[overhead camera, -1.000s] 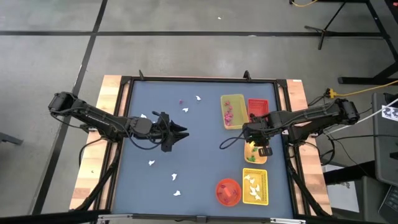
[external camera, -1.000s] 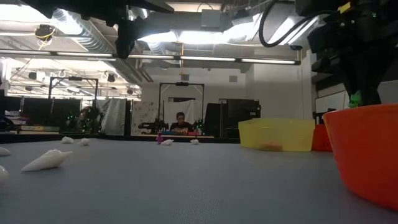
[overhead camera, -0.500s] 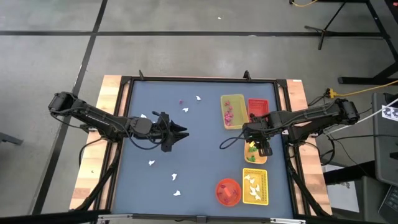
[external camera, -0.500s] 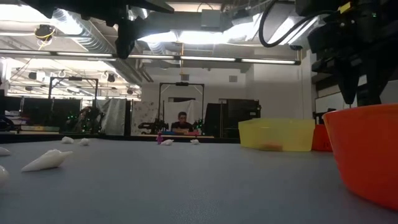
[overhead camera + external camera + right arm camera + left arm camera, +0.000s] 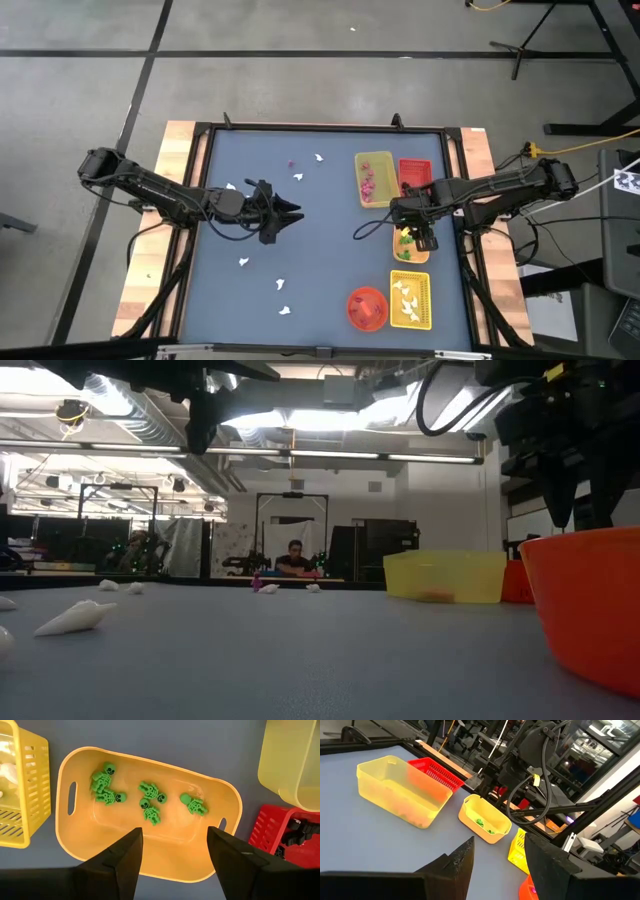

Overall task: Sort Halloween decoration
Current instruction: Put the pink skeleton toy into the top yellow bin

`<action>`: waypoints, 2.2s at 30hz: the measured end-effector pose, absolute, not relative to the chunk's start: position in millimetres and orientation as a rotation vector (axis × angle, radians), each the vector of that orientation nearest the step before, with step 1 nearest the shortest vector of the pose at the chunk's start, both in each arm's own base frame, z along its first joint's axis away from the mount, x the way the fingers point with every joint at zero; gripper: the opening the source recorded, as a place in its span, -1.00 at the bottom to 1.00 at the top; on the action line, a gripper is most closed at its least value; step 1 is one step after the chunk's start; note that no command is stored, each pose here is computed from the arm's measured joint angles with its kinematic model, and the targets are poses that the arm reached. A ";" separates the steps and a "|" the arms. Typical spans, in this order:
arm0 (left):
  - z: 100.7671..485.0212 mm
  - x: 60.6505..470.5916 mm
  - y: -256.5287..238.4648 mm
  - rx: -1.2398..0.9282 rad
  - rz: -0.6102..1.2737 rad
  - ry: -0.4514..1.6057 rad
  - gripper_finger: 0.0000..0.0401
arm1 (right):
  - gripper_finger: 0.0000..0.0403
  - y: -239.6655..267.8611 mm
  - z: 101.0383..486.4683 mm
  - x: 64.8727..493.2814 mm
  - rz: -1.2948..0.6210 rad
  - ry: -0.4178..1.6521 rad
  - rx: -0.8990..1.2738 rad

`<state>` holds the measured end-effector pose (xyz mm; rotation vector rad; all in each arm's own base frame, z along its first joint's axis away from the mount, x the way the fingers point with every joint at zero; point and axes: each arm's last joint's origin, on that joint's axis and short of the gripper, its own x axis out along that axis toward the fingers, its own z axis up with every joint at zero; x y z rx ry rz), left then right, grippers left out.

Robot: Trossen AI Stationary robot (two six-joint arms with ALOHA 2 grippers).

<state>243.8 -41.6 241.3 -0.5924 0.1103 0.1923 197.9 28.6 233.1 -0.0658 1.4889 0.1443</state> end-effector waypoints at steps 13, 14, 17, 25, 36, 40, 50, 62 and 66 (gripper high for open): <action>229.1 240.5 -39.5 -0.544 0.283 0.215 -0.21 | 0.10 28.7 233.2 198.2 0.145 1.486 -0.066; 228.4 240.2 -38.7 -0.536 0.309 0.214 -0.21 | 0.10 28.7 233.2 198.3 0.144 1.485 -0.066; 226.4 238.9 -33.7 -0.507 0.426 0.197 -0.21 | 0.10 28.7 233.2 198.8 0.145 1.480 -0.066; 215.2 248.8 -1.6 -0.420 0.612 0.195 -0.21 | 0.10 29.3 233.6 202.4 0.147 1.442 -0.064; 183.2 254.7 73.9 -0.506 0.718 0.315 -0.21 | 0.10 29.3 233.6 202.5 0.147 1.441 -0.064; 175.6 250.4 96.7 -0.502 0.752 0.346 -0.21 | 0.10 29.3 233.6 202.5 0.147 1.441 -0.064; 158.8 246.5 128.7 -0.369 0.753 0.425 -0.21 | 0.10 29.4 233.7 203.2 0.148 1.434 -0.064; 139.5 248.1 135.3 -0.129 0.664 0.586 -0.21 | 0.10 29.4 233.7 203.3 0.148 1.433 -0.064; 139.3 248.0 135.2 -0.100 0.655 0.599 -0.21 | 0.10 29.4 233.7 203.3 0.148 1.433 -0.065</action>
